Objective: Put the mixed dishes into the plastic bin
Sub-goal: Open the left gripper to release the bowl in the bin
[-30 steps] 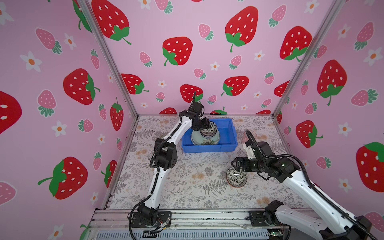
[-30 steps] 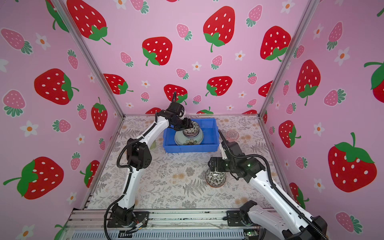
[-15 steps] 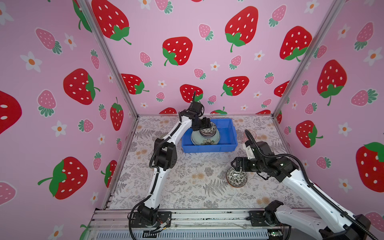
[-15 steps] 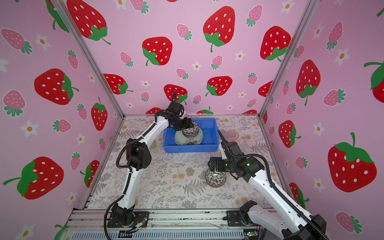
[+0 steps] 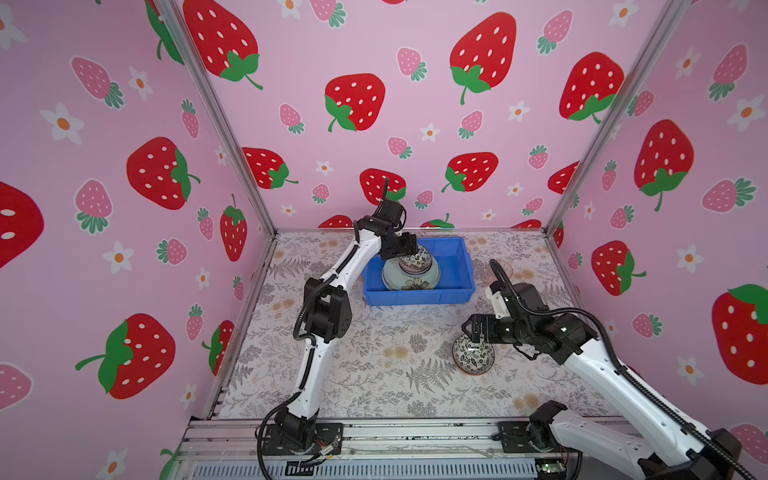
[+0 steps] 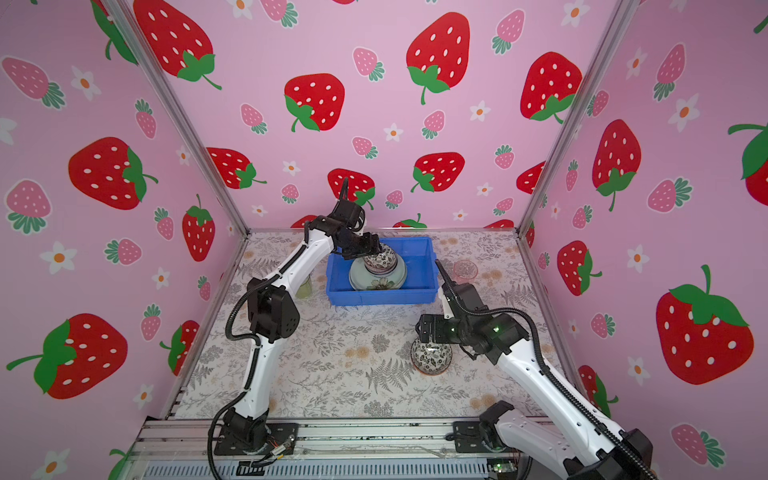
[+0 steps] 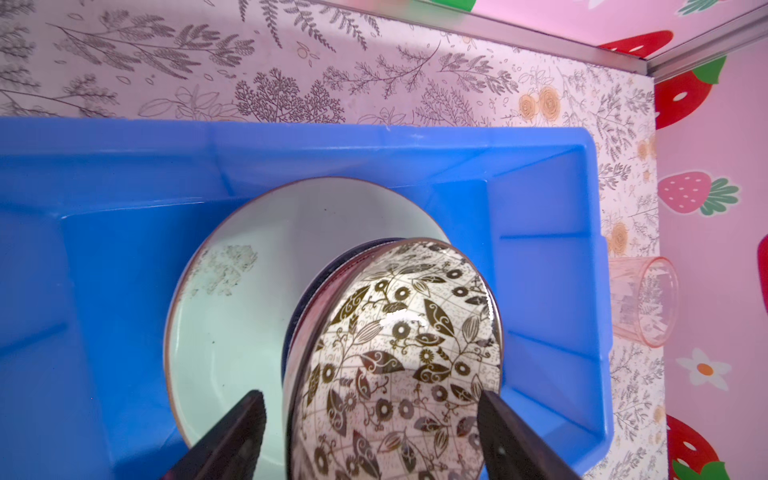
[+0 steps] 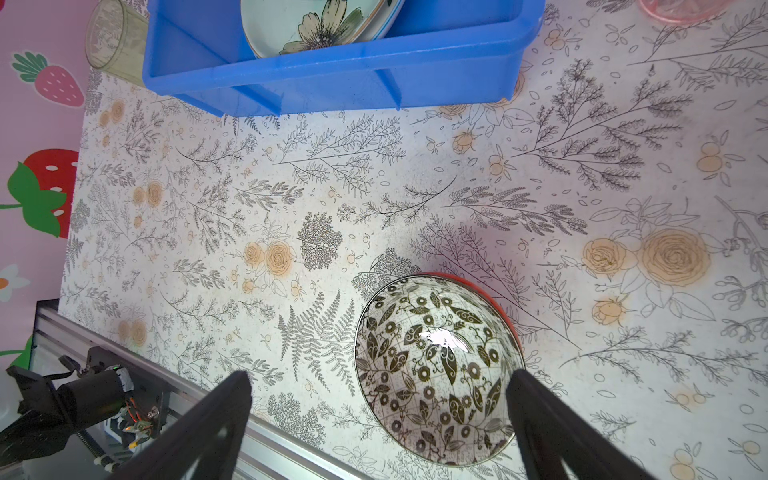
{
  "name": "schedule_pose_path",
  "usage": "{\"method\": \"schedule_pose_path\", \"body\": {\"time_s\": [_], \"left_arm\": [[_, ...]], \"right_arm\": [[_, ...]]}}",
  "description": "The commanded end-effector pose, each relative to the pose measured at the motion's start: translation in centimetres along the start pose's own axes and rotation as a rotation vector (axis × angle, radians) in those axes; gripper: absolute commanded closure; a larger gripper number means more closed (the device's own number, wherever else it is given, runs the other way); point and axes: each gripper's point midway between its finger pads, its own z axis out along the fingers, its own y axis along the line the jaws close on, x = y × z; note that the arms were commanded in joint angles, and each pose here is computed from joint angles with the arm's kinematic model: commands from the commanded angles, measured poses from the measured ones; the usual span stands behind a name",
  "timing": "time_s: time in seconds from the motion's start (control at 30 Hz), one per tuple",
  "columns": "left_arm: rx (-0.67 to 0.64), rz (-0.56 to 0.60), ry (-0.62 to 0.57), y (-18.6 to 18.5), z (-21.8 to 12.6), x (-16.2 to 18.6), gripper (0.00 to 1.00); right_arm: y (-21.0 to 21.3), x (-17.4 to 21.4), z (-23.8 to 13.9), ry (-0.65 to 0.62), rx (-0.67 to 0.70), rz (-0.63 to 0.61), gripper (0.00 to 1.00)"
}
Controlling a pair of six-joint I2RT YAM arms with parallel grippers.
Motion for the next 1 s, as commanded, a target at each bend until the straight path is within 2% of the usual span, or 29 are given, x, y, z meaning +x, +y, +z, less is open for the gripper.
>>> {"method": "schedule_pose_path", "body": {"time_s": [0.0,0.23,0.6,0.97], "left_arm": [[-0.027,0.022,-0.046,-0.3,-3.1,-0.9,0.17],[0.020,0.008,-0.045,-1.2,-3.7,-0.4,0.17],[0.103,-0.024,0.009,-2.3,-1.0,0.8,0.17],[0.100,-0.037,0.045,-1.9,1.0,1.8,0.17]], "right_arm": [[-0.4,0.0,-0.1,-0.010,0.015,-0.005,0.01],[-0.4,0.1,0.0,-0.007,0.015,-0.004,0.01],[-0.4,0.1,0.0,-0.009,0.011,-0.003,0.01],[-0.6,0.5,0.0,-0.005,0.017,0.001,0.01]]}}
